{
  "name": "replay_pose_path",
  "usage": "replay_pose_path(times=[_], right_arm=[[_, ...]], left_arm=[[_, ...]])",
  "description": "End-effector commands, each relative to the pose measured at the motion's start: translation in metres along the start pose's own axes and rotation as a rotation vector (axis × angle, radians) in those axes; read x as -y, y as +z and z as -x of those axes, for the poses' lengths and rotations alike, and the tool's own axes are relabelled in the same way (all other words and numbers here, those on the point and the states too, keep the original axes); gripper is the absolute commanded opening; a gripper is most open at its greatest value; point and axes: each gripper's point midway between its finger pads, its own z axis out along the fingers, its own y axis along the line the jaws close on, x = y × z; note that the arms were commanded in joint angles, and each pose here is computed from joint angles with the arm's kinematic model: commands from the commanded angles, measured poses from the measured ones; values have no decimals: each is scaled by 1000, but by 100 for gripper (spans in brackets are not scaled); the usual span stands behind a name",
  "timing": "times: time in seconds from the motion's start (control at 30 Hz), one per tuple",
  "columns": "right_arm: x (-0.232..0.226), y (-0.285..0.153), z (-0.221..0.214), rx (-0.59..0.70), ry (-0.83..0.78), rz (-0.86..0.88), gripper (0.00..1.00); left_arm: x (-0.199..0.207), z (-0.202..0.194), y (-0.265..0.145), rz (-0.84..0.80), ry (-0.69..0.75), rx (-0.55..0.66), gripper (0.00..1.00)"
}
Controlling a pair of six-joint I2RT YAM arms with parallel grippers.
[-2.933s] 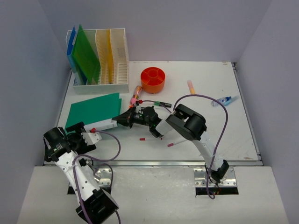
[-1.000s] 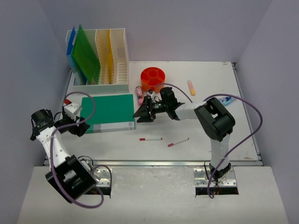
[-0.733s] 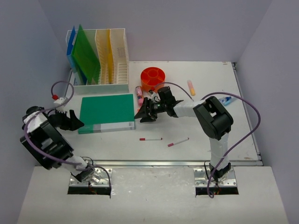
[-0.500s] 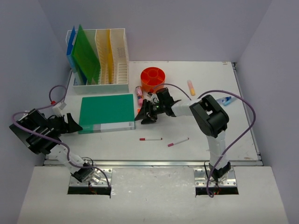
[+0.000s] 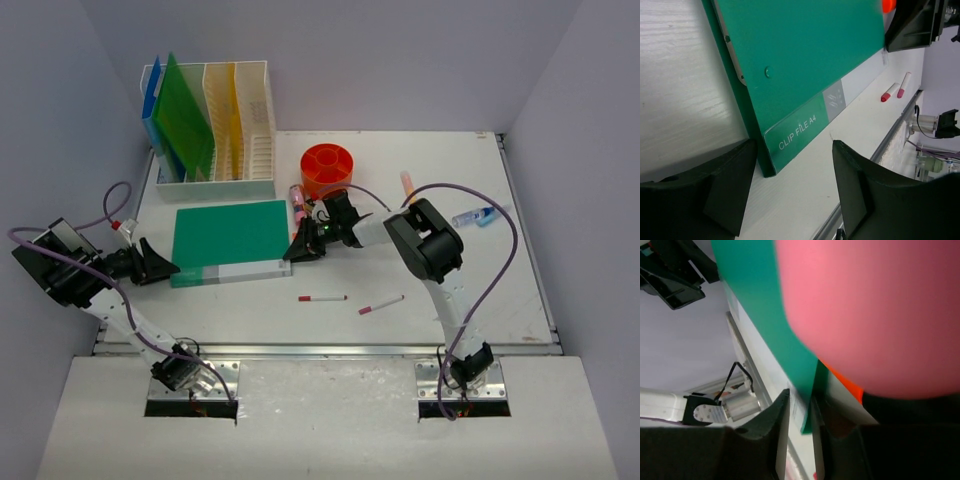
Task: Organize the desk
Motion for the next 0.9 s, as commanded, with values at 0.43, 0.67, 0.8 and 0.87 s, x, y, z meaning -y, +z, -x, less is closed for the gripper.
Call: replay_pose_path(times=[0.43,0.67,0.8,0.87], right_arm=[[-50,54,-36,-138,-51,213,0],[-76,45,-41,-172,-84,306,13],[-83,34,-41,-175,-128,296,43],[-82,30,-38,-169,-166,278,55]], left_arm=[[46,-10,23,-165,156,-126,31],[63,1,15,-143,207,-84,0],[78,10,5,-112,254,-52,0],[86,15,0,-96,277,-32,0]])
